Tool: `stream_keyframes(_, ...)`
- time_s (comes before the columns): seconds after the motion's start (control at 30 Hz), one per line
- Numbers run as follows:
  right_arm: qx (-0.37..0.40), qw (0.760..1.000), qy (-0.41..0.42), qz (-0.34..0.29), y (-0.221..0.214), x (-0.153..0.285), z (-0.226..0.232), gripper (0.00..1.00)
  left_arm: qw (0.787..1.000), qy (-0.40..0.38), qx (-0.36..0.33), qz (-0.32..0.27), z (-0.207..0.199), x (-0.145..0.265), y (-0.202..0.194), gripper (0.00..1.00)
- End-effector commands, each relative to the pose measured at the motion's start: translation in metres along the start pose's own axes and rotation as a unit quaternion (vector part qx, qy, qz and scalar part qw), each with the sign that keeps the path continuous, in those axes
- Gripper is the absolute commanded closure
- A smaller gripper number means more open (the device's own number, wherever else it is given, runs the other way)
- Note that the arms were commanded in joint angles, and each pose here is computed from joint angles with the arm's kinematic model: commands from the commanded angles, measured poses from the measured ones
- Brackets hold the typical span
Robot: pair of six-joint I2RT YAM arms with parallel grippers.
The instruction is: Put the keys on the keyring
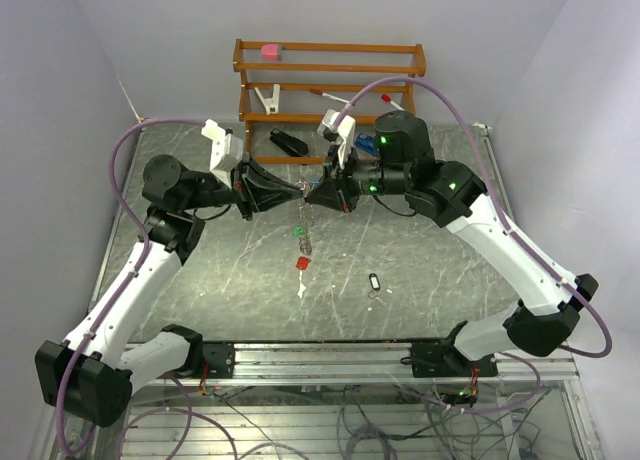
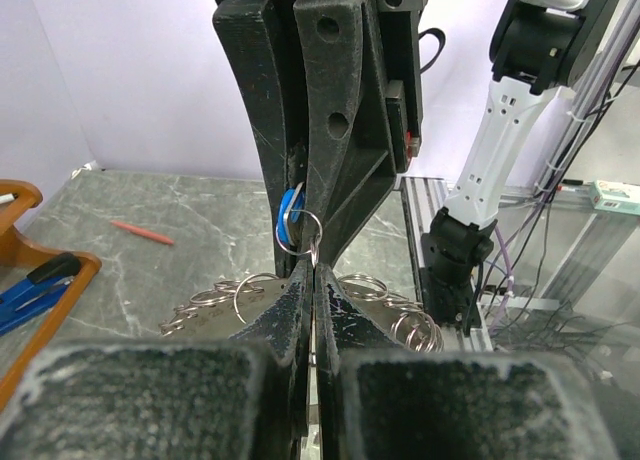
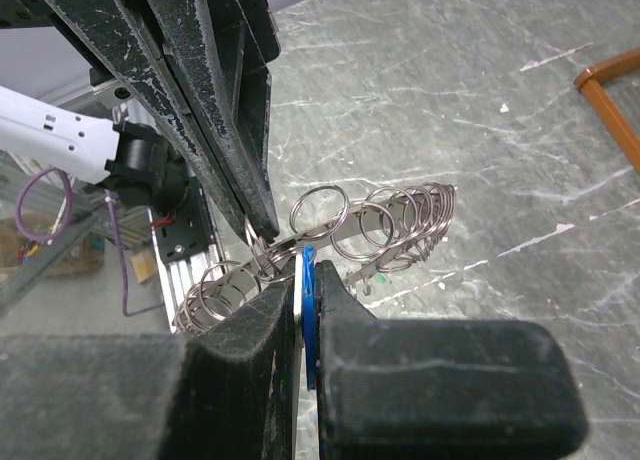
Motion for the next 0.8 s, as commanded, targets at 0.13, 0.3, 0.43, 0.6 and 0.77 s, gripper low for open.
stream_keyframes(0.13,0.009,1.0,0.014,-0.009,0.012,0.0,0.012,1.0,0.999,0.022,-0.029,0.009,0.005,0.002,-0.003,0.93)
stream_keyframes(0.3,0.019,1.0,0.006,-0.005,0.016,-0.001,0.015,1.0,0.999,0.025,-0.031,0.035,0.008,0.004,-0.012,0.93)
stream_keyframes(0.43,0.031,0.999,-0.003,0.002,0.019,-0.001,0.015,1.0,0.997,0.019,-0.037,0.072,0.009,0.008,-0.027,0.93)
stream_keyframes(0.6,0.042,0.999,-0.023,0.02,0.017,-0.005,0.012,1.0,0.993,0.028,-0.04,0.108,0.009,0.015,-0.045,0.93)
stream_keyframes(0.77,0.033,0.996,-0.06,0.059,0.004,-0.009,0.001,1.0,0.988,0.05,-0.052,0.135,0.012,0.021,-0.054,0.74)
Point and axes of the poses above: each gripper's point midway between its finger pads, its own x axis back along the fingers, its own z axis along the line the jaws close on, y = z × x, the point moved 7 cm from there along x, back along the fingers, and after that the axes turned 5 degrees about -x, right-handed, at the moved point
